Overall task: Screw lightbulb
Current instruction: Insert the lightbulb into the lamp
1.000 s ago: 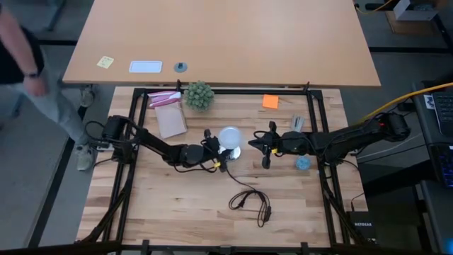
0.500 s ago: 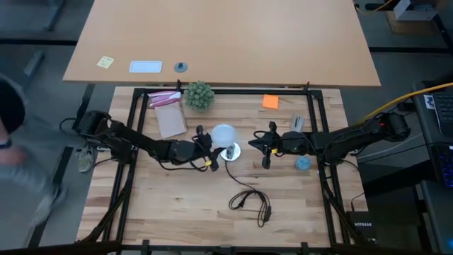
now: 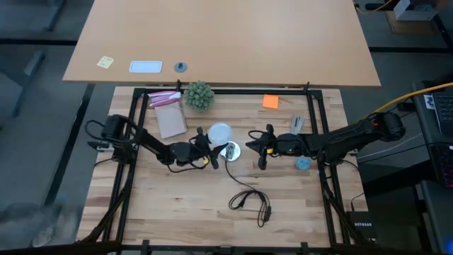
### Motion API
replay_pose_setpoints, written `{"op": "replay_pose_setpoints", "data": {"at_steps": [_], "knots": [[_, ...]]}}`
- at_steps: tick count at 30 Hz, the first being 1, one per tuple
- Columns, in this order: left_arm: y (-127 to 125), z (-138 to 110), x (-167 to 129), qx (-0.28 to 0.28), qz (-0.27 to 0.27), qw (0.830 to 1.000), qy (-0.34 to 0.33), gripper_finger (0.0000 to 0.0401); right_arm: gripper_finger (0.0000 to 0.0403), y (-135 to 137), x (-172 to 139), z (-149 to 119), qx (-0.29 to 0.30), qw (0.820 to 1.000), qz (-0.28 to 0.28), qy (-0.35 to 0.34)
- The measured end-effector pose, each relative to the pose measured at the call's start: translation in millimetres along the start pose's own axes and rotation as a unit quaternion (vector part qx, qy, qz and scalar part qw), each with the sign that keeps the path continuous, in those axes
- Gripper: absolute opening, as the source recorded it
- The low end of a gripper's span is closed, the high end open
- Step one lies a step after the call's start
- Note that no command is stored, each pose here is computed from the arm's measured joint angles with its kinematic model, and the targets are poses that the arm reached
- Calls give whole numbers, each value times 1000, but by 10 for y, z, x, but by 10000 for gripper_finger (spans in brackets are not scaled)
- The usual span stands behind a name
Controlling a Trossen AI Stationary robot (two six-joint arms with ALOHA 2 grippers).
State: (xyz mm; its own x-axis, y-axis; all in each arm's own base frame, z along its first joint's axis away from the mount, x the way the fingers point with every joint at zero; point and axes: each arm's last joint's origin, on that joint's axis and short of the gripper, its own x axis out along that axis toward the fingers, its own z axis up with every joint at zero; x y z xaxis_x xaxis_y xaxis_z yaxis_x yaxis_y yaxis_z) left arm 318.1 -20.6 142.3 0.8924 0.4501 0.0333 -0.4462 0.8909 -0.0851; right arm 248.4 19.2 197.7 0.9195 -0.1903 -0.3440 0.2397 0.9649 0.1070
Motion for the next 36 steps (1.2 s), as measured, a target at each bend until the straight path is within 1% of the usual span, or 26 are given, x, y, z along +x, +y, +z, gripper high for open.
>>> {"op": "replay_pose_setpoints", "data": {"at_steps": [3,6,8,13,22,24,33,36], "knots": [[31,-93,37,-14,-26,1000,7,155,21,17,133,-96,3,1000,-6,6],[61,-135,62,-20,-33,999,12,155,21,20,251,-202,1,1000,-23,11],[81,-143,74,-19,-34,999,15,155,21,19,309,-260,1,999,-33,15],[104,-127,124,-20,-56,998,16,155,21,4,386,-362,5,998,-65,24],[59,-179,234,-1,-58,998,34,155,21,-1,389,-378,3,997,-71,28],[62,-228,236,3,-56,998,42,155,21,-2,389,-380,3,997,-71,29],[61,-248,239,6,-56,997,48,155,21,-4,388,-386,2,997,-72,31],[64,-265,238,22,-55,997,56,155,21,-2,388,-382,2,997,-71,30]]}}
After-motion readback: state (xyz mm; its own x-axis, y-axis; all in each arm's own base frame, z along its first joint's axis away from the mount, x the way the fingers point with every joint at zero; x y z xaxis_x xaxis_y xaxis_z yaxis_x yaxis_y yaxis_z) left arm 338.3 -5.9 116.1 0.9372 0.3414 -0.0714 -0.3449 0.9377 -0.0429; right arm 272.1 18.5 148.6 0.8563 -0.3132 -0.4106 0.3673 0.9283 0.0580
